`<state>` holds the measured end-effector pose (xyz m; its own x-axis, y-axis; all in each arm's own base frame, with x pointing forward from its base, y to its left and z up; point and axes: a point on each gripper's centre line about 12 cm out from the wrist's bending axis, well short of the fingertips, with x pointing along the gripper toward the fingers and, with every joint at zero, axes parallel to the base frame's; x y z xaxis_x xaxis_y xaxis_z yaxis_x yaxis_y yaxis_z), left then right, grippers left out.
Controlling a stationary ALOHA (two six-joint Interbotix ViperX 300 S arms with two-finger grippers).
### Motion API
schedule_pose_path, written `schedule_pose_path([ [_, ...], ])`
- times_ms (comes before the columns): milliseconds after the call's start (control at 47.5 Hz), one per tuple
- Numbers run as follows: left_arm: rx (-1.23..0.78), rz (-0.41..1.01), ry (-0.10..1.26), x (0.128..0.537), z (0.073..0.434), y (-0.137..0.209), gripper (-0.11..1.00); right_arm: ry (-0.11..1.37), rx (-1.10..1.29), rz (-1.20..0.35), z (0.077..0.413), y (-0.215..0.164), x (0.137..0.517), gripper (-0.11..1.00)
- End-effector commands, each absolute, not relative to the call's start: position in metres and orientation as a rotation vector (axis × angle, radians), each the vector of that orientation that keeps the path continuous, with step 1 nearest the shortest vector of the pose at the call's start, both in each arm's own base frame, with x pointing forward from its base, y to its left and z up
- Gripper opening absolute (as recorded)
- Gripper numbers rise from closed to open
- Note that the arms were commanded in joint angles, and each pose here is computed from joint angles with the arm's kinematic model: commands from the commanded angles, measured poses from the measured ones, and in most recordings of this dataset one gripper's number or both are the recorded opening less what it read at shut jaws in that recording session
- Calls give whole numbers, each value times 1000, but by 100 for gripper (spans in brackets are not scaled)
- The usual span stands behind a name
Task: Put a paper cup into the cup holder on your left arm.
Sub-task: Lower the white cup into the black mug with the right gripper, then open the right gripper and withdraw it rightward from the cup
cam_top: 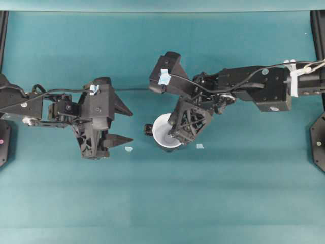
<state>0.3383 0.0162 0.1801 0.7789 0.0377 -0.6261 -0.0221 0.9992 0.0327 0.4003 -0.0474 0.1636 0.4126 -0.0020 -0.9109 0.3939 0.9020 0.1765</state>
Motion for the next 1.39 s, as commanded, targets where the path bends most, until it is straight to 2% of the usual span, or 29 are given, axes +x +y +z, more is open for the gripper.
schedule_pose_path([
  [0,24,36,650,343,188,17,82,1097,400,-256,171,-48,404,81],
  [105,25,35,650,343,188,17,82,1094,401,-257,172,-48,404,90],
  [843,22,39,657,343,185,18,82,970,374,-246,214,-52,397,90],
  [1369,21,39,657,344,186,19,82,931,361,-219,228,-42,396,89],
])
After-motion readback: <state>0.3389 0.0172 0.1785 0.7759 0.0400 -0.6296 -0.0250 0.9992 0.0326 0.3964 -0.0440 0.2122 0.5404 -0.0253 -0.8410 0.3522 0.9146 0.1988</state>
